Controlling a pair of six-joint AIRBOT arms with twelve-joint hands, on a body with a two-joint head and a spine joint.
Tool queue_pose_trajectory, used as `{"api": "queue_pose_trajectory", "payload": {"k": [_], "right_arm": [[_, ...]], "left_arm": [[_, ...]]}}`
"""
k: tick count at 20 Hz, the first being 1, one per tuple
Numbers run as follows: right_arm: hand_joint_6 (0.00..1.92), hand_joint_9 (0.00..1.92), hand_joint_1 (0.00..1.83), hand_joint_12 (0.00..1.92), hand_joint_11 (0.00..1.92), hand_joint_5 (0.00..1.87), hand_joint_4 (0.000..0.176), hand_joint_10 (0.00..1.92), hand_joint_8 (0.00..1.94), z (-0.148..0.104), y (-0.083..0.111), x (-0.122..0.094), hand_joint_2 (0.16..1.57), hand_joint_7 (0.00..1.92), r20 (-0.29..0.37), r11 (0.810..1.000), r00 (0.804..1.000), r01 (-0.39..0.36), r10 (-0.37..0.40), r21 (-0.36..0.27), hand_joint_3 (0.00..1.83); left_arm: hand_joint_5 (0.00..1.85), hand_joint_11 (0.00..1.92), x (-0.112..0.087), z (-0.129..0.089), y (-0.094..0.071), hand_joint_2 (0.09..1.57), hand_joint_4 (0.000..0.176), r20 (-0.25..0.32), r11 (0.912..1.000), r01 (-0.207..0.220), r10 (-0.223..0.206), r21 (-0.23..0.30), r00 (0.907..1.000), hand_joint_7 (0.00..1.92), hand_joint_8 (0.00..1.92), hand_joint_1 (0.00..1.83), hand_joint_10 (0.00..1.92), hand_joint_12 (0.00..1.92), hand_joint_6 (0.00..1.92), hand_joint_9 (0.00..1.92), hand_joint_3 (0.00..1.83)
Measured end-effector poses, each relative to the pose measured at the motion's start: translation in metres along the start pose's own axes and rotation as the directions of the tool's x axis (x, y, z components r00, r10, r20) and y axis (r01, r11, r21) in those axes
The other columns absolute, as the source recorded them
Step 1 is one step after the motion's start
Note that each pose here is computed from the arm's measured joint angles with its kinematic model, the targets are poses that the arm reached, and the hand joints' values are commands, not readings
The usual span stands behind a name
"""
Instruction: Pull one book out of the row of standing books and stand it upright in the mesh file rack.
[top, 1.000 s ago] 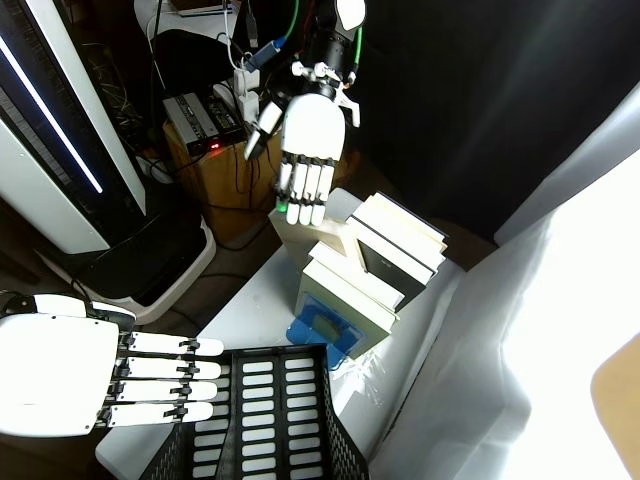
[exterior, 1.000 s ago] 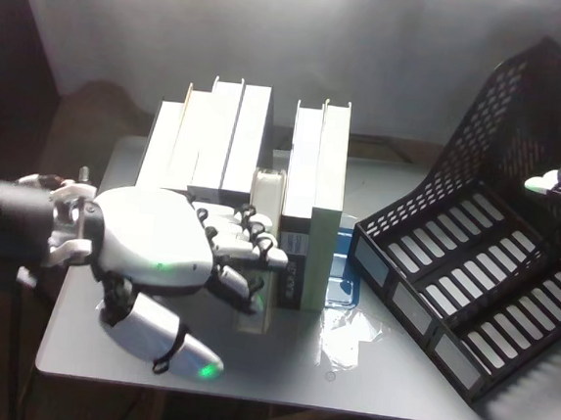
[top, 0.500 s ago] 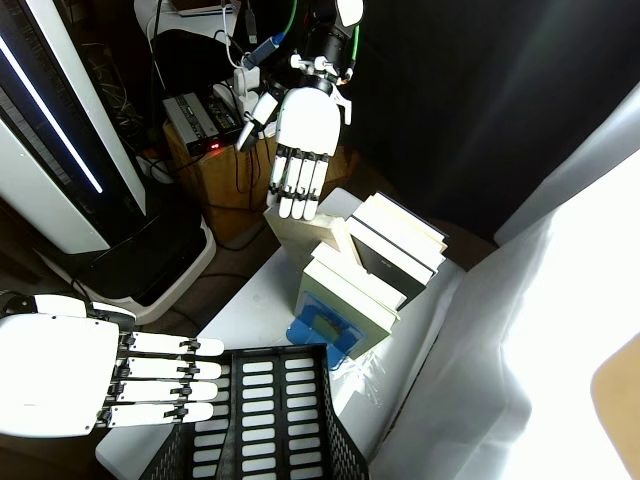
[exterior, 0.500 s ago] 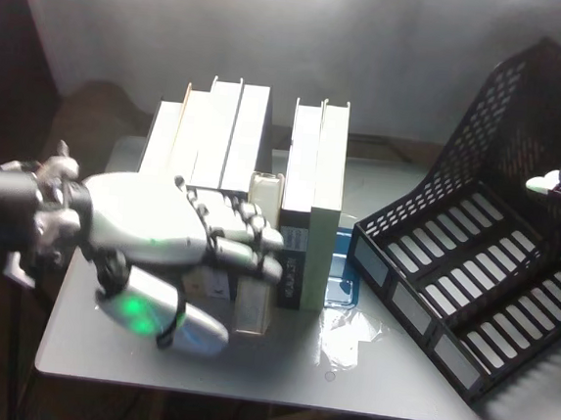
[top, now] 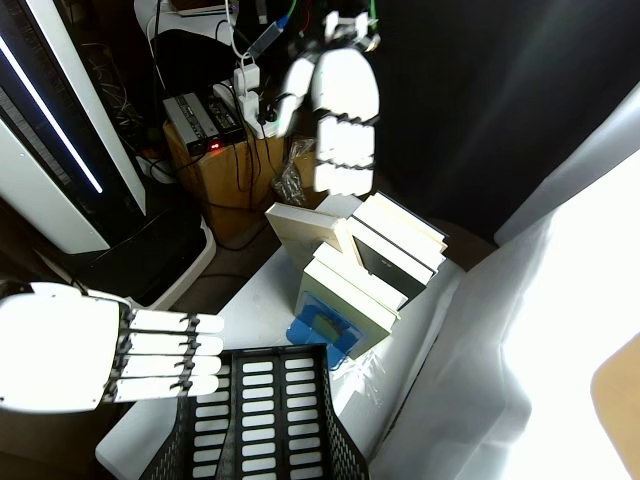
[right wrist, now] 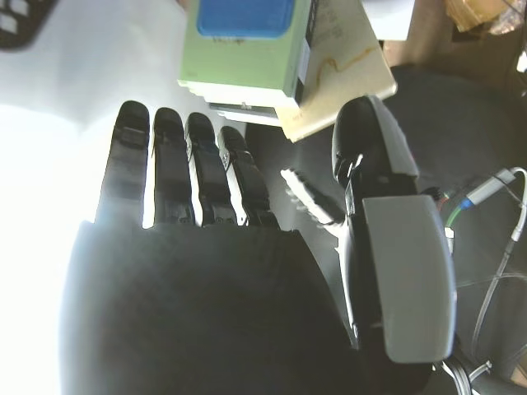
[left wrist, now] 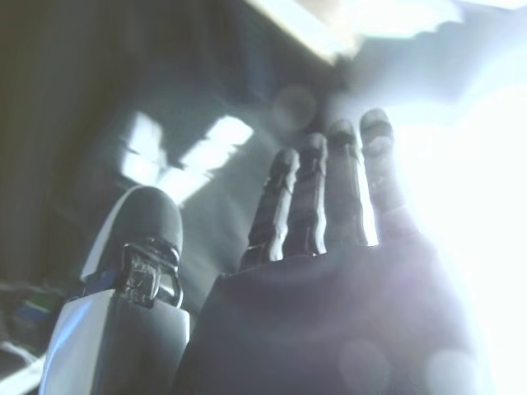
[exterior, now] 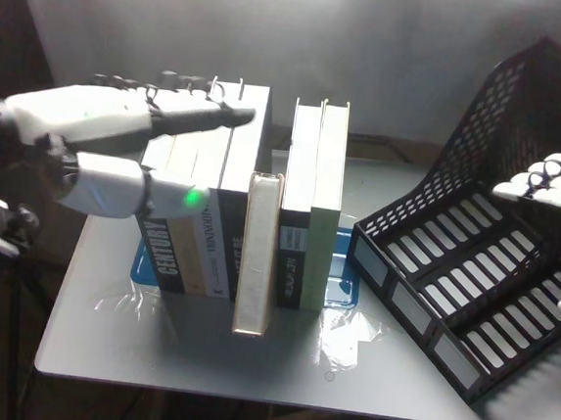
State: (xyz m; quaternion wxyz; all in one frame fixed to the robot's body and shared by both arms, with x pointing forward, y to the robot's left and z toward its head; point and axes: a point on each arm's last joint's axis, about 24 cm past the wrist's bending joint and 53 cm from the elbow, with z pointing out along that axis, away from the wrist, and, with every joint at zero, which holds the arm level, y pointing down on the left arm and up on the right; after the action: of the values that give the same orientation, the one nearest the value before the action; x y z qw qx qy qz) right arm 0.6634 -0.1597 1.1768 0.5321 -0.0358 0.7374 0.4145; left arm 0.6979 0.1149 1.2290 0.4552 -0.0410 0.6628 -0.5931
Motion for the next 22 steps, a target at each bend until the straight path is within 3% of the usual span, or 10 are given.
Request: {"api": "queue_pose_trajectory", "payload": {"k": [3, 5, 6, 9, 12, 15, 17, 18, 19, 22], "right_arm": [[0.00, 0.00, 0.58, 0.00, 0.00, 0.00, 0.000, 0.00, 0.00, 0.007, 0.017, 0.000, 1.18, 0.00, -0.014, 0.999, 1.000, 0.019, -0.020, -0.050, 0.00], [0.00, 0.00, 0.65, 0.00, 0.00, 0.00, 0.000, 0.00, 0.00, 0.017, 0.034, 0.002, 1.14, 0.00, -0.027, 0.994, 0.999, 0.041, -0.044, -0.099, 0.00], [0.00, 0.00, 0.69, 0.00, 0.00, 0.00, 0.000, 0.00, 0.00, 0.025, 0.041, 0.004, 1.13, 0.00, -0.041, 0.991, 0.998, 0.041, -0.047, -0.124, 0.00], [0.00, 0.00, 0.76, 0.00, 0.00, 0.00, 0.000, 0.00, 0.00, 0.045, 0.059, 0.014, 1.06, 0.00, -0.098, 0.981, 0.989, 0.094, -0.112, -0.168, 0.00], [0.00, 0.00, 0.79, 0.00, 0.00, 0.00, 0.000, 0.00, 0.00, 0.065, 0.089, 0.019, 1.03, 0.00, -0.123, 0.962, 0.979, 0.129, -0.162, -0.239, 0.00], [0.00, 0.00, 0.76, 0.00, 0.00, 0.00, 0.000, 0.00, 0.00, 0.080, 0.105, 0.035, 1.01, 0.00, -0.160, 0.940, 0.958, 0.185, -0.238, -0.287, 0.00], [0.00, 0.00, 0.89, 0.00, 0.00, 0.00, 0.000, 0.00, 0.00, 0.089, 0.113, 0.041, 0.94, 0.00, -0.176, 0.929, 0.946, 0.209, -0.271, -0.306, 0.00], [0.00, 0.00, 0.91, 0.00, 0.00, 0.00, 0.000, 0.00, 0.00, 0.093, 0.117, 0.042, 0.93, 0.00, -0.180, 0.923, 0.942, 0.216, -0.283, -0.317, 0.00], [0.00, 0.00, 0.94, 0.00, 0.00, 0.00, 0.000, 0.00, 0.00, 0.096, 0.123, 0.044, 0.92, 0.00, -0.183, 0.916, 0.937, 0.228, -0.299, -0.330, 0.00], [0.00, 0.00, 0.93, 0.00, 0.00, 0.00, 0.000, 0.00, 0.00, 0.106, 0.138, 0.052, 0.94, 0.00, -0.182, 0.889, 0.917, 0.272, -0.356, -0.369, 0.00]], "left_arm": [[0.00, 0.00, -0.019, -0.009, 0.018, 1.32, 0.033, 0.076, 0.9962, 0.080, -0.077, -0.036, 0.9941, 0.00, 0.00, 0.40, 0.00, 0.00, 0.00, 0.00, 0.00], [0.00, 0.00, -0.038, -0.017, 0.021, 1.31, 0.022, 0.147, 0.9906, 0.136, -0.132, -0.017, 0.9803, 0.00, 0.00, 0.31, 0.00, 0.00, 0.00, 0.00, 0.00], [0.00, 0.00, -0.050, -0.023, 0.022, 1.30, 0.033, 0.184, 0.9871, 0.160, -0.156, -0.005, 0.9705, 0.00, 0.00, 0.26, 0.00, 0.00, 0.00, 0.00, 0.00], [0.00, 0.00, -0.073, -0.038, 0.035, 1.30, 0.013, 0.265, 0.9787, 0.205, -0.197, -0.006, 0.9441, 0.00, 0.00, 0.20, 0.00, 0.00, 0.00, 0.00, 0.00], [0.00, 0.00, -0.086, -0.044, 0.041, 1.32, 0.018, 0.309, 0.9735, 0.229, -0.216, -0.006, 0.9262, 0.00, 0.00, 0.17, 0.00, 0.00, 0.00, 0.00, 0.01], [0.00, 0.00, -0.091, -0.046, 0.045, 1.32, 0.036, 0.312, 0.9765, 0.214, -0.196, -0.023, 0.9296, 0.00, 0.00, 0.26, 0.00, 0.00, 0.00, 0.00, 0.00], [0.00, 0.00, -0.093, -0.048, 0.049, 1.31, 0.053, 0.314, 0.9773, 0.208, -0.185, -0.040, 0.9310, 0.00, 0.00, 0.32, 0.00, 0.00, 0.00, 0.00, 0.00], [0.00, 0.00, -0.095, -0.049, 0.050, 1.31, 0.054, 0.320, 0.9767, 0.211, -0.187, -0.041, 0.9288, 0.00, 0.00, 0.33, 0.00, 0.00, 0.00, 0.00, 0.00], [0.02, 0.00, -0.096, -0.049, 0.051, 1.31, 0.043, 0.324, 0.9761, 0.213, -0.187, -0.044, 0.9272, 0.00, 0.00, 0.39, 0.00, 0.00, 0.01, 0.00, 0.00], [0.01, 0.00, -0.094, -0.053, 0.057, 1.31, 0.050, 0.325, 0.9739, 0.219, -0.189, -0.058, 0.9266, 0.00, 0.00, 0.36, 0.00, 0.00, 0.00, 0.00, 0.00]]}}
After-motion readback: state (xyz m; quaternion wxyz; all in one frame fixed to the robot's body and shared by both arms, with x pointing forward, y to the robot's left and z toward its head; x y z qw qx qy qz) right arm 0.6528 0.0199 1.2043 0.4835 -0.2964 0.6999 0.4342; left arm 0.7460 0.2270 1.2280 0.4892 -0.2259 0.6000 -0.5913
